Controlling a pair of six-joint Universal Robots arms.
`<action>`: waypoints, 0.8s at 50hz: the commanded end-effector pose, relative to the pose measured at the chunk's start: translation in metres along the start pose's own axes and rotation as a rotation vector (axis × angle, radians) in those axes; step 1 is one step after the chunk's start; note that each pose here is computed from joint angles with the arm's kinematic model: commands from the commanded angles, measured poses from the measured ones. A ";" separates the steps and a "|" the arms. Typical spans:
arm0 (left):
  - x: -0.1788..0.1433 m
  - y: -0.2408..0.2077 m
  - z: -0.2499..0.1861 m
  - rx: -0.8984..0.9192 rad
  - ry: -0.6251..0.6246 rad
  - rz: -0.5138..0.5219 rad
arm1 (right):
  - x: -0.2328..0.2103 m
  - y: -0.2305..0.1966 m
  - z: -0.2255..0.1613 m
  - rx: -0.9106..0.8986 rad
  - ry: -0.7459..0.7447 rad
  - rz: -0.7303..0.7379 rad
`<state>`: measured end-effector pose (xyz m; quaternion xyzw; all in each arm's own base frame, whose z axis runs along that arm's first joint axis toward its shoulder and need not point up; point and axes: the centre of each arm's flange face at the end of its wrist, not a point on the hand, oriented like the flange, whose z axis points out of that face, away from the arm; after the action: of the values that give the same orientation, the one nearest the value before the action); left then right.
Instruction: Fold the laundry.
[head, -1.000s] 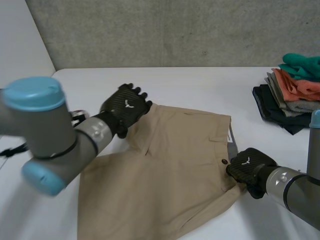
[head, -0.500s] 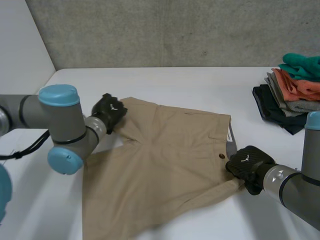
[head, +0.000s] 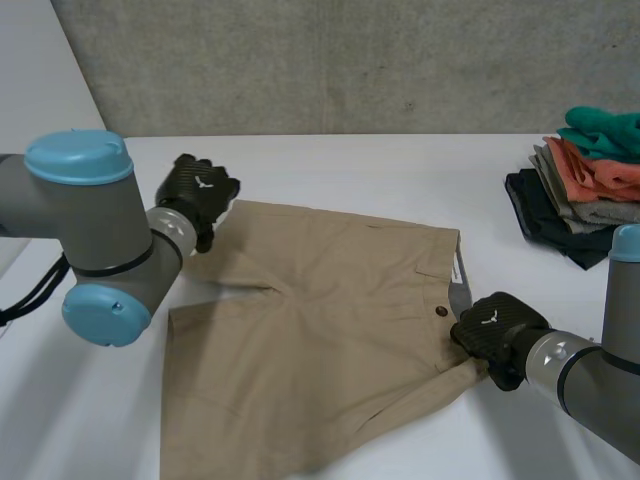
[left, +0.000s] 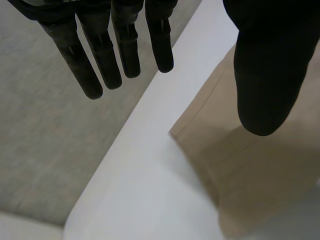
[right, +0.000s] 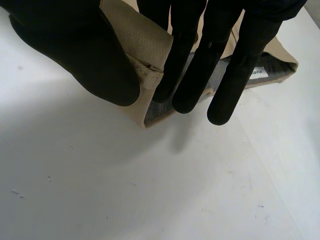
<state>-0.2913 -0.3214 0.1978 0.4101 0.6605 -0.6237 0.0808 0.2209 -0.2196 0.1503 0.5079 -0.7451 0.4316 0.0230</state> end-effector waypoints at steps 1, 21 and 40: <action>0.032 0.035 0.024 -0.043 0.142 0.000 | 0.000 0.000 0.001 0.004 0.004 0.002; 0.021 0.062 0.002 -0.261 0.080 0.013 | 0.006 -0.002 0.001 0.007 0.021 0.010; -0.025 -0.018 -0.104 -0.059 -0.054 -0.239 | 0.033 -0.034 0.008 0.189 0.044 0.325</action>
<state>-0.2553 -0.2780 0.2125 0.3705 0.7156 -0.5856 0.0873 0.2315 -0.2368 0.1701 0.4270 -0.7656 0.4792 -0.0430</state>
